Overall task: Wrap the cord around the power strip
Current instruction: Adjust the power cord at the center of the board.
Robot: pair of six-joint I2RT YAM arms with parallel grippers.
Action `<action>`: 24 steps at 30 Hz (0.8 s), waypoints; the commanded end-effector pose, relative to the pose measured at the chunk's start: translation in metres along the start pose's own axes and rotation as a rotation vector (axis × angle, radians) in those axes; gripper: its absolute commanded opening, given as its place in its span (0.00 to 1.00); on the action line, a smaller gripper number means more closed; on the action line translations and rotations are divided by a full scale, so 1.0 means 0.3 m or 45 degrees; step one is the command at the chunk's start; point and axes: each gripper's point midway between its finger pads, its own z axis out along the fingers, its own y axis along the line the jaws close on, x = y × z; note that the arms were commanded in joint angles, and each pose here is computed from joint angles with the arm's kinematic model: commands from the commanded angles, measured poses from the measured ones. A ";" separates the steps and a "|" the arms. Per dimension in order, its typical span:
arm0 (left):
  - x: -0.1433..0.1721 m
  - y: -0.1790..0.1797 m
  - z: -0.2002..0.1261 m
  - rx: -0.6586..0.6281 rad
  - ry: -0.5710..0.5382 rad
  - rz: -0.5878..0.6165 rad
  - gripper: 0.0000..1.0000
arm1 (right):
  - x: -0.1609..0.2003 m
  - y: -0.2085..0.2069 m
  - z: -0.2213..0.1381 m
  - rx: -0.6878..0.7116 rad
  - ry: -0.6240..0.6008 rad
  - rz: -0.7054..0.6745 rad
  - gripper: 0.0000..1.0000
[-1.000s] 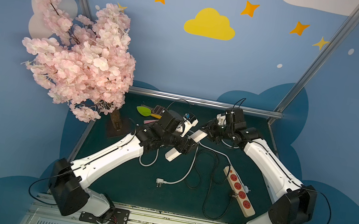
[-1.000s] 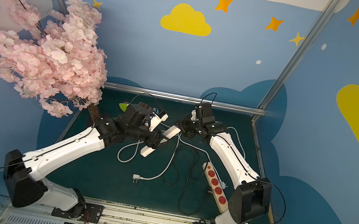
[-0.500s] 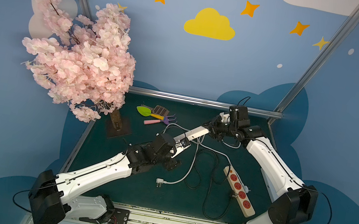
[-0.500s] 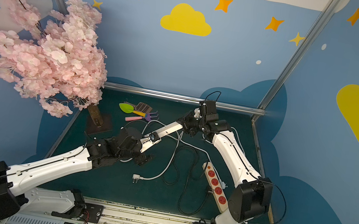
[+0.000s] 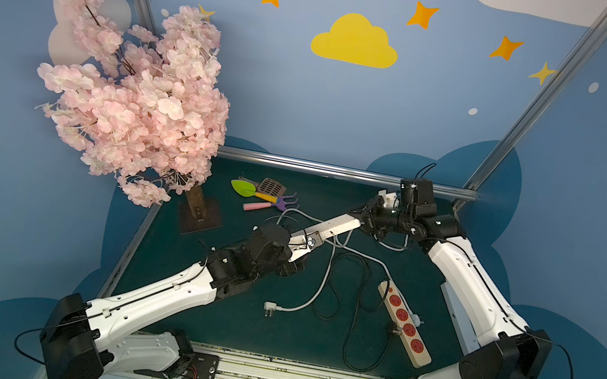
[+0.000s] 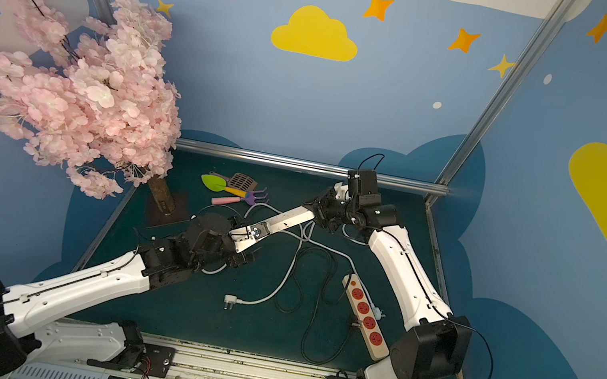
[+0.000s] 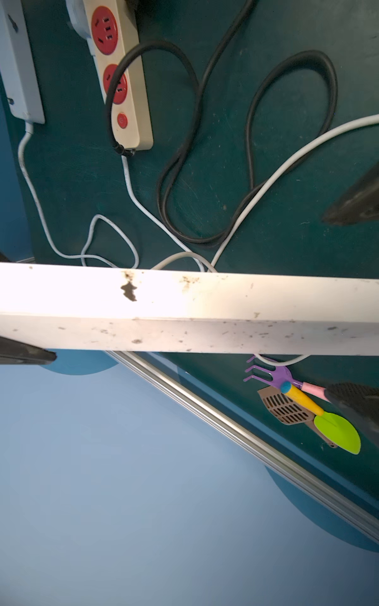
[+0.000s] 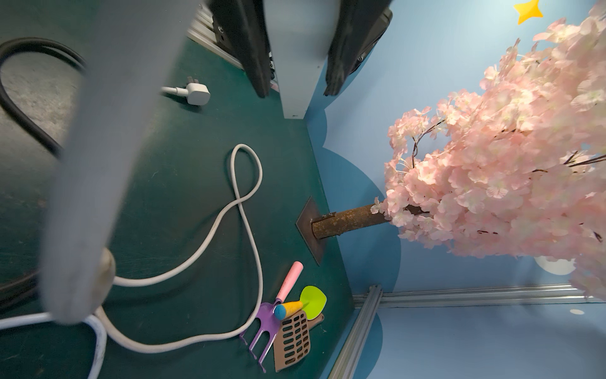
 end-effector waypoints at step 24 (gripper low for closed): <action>-0.058 0.060 0.092 -0.042 -0.114 0.111 0.23 | 0.037 0.152 -0.100 -0.198 0.066 -0.049 0.00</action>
